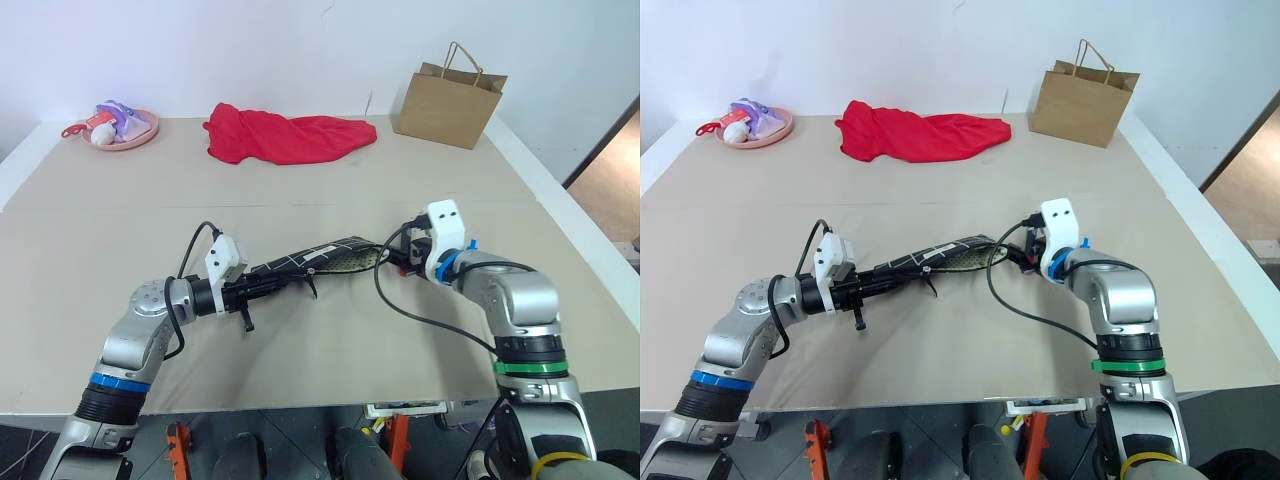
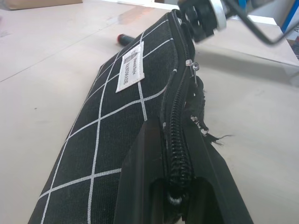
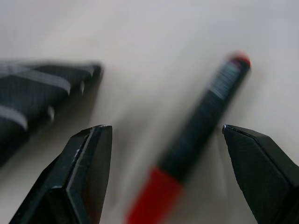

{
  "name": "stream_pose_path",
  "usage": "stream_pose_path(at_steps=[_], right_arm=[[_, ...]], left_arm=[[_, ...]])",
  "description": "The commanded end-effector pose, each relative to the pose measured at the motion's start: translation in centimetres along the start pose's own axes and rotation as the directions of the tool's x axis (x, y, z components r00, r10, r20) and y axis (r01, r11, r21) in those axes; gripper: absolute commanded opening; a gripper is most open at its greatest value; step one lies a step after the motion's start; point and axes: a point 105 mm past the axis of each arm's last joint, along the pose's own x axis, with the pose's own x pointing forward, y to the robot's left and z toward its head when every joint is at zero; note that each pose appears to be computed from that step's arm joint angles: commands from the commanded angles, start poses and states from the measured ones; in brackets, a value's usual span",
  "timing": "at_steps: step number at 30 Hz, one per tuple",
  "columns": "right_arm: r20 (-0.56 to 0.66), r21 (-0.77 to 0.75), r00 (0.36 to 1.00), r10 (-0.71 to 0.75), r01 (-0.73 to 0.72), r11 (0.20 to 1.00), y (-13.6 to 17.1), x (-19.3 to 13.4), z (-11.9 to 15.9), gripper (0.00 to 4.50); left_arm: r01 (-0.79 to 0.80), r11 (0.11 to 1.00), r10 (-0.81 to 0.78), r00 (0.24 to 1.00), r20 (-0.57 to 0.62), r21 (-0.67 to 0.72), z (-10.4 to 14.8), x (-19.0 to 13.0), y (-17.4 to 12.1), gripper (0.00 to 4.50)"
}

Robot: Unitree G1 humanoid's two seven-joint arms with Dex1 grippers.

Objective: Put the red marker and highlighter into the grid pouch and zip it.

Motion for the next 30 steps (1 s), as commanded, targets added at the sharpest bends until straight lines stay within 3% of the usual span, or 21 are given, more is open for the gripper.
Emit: stream_pose_path(at_steps=[1, 5, 10, 11, 16, 19, 22, 24, 27, 30], right_arm=[[0.024, -0.033, 0.999, -0.038, 0.039, 0.999, -0.6, -0.2, 0.4, 4.08], [0.025, -0.053, 0.997, -0.071, 0.072, 0.996, -1.6, -0.6, -0.1, 3.16], [0.052, -0.064, 0.995, -0.086, 0.09, 0.994, -2.2, -1.0, 0.5, 0.78], [0.062, -0.065, 0.994, -0.092, 0.096, 0.993, -2.4, -1.1, 0.8, 0.54], [0.221, -0.067, 0.973, -0.066, 0.083, 0.994, -2.4, -2.3, 4.3, 0.53], [0.375, -0.176, 0.925, 0.063, 0.004, 0.984, -1.7, -4.9, 8.4, 0.53], [0.446, -0.339, 0.873, 0.196, -0.038, 0.94, -1.5, -8.2, 11.0, 0.53], [0.386, -0.457, 0.863, 0.325, -0.127, 0.88, -0.8, -10.5, 10.9, 0.53], [0.163, -0.622, 0.858, 0.487, -0.294, 0.726, 0.4, -13.6, 7.9, 0.53], [0.011, -0.651, 0.862, 0.507, -0.379, 0.658, 0.3, -15.0, 5.8, 0.53]], left_arm=[[-0.019, 0.999, 0.018, 0.999, 0.034, 0.033, 1.2, -0.6, 0.2, 0.0], [-0.019, 0.999, 0.018, 0.999, 0.034, 0.034, 1.2, -0.7, 0.2, 0.0], [-0.013, 0.999, 0.012, 0.999, 0.034, 0.034, 1.2, -0.6, 0.2, 0.0], [-0.012, 0.999, 0.01, 0.999, 0.034, 0.035, 1.2, -0.5, 0.2, 0.0], [-0.005, 0.999, 0.004, 0.999, 0.035, 0.036, 1.3, -0.4, 0.2, 0.0], [0.001, 0.999, -0.002, 0.999, 0.033, 0.036, 1.3, -0.4, 0.1, 0.0], [0.01, 0.999, -0.011, 0.999, 0.03, 0.036, 1.2, -0.3, 0.0, 0.0], [0.015, 0.999, -0.016, 0.999, 0.028, 0.036, 1.2, -0.3, 0.0, 0.0], [0.017, 0.999, -0.019, 0.999, 0.029, 0.037, 1.2, -0.3, 0.0, 0.0], [0.019, 0.999, -0.02, 0.999, 0.03, 0.038, 1.1, -0.2, 0.1, 0.0]])
